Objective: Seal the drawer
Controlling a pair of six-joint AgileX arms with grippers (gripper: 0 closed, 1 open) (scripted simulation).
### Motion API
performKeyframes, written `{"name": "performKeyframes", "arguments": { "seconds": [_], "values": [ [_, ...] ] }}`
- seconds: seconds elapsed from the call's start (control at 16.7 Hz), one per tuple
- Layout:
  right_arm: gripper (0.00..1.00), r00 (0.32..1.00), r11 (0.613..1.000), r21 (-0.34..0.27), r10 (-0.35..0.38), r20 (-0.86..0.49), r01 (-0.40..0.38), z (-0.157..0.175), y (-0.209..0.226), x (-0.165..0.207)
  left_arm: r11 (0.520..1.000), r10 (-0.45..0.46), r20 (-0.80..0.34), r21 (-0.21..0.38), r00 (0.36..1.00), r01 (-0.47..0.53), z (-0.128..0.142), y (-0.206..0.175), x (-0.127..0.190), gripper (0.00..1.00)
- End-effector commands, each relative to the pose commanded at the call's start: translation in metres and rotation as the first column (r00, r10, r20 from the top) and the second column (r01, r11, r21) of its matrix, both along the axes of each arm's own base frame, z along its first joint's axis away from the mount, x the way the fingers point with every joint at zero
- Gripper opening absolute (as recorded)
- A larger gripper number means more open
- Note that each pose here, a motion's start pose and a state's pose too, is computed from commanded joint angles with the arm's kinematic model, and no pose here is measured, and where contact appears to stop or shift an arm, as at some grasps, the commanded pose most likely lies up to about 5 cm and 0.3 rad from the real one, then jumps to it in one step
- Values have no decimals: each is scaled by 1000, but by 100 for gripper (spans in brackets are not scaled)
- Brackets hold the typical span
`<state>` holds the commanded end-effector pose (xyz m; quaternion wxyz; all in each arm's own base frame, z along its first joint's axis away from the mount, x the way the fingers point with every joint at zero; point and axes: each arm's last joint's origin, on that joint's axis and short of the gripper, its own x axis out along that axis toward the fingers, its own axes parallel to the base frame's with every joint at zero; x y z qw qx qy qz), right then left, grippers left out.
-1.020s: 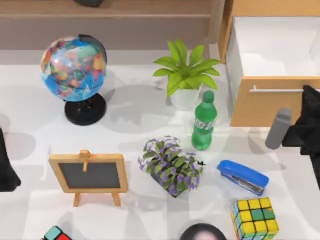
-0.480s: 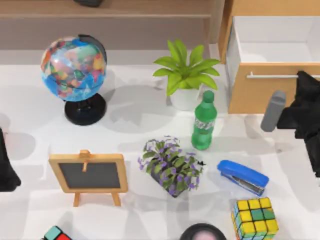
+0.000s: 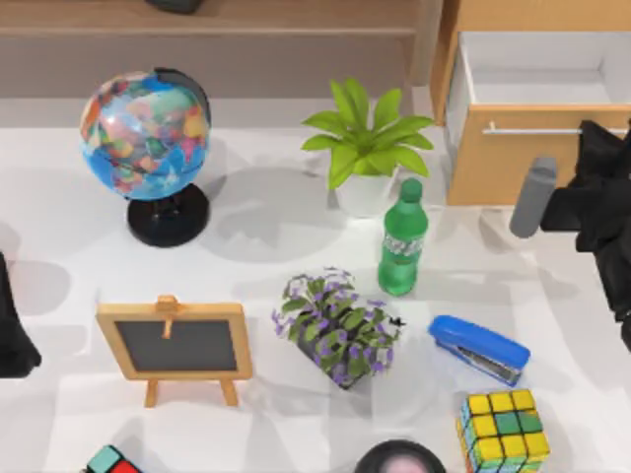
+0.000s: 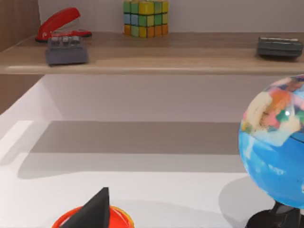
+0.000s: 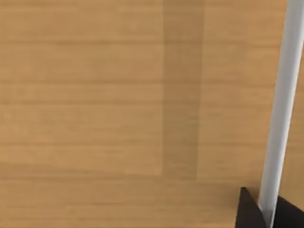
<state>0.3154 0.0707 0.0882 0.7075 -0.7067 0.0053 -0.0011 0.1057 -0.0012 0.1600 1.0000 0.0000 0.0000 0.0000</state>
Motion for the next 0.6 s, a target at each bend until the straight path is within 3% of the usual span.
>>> {"name": "performKeyframes", "arguments": {
  "seconds": [0.24,0.6],
  "values": [
    [0,1000,1000,4,5,5,-5,1,2,7,1000,0,0,0,1000,0,0,0,0,100],
    [0,1000,1000,3,3,-1,-3,0,1,49,1000,0,0,0,1000,0,0,0,0,100]
  ]
}}
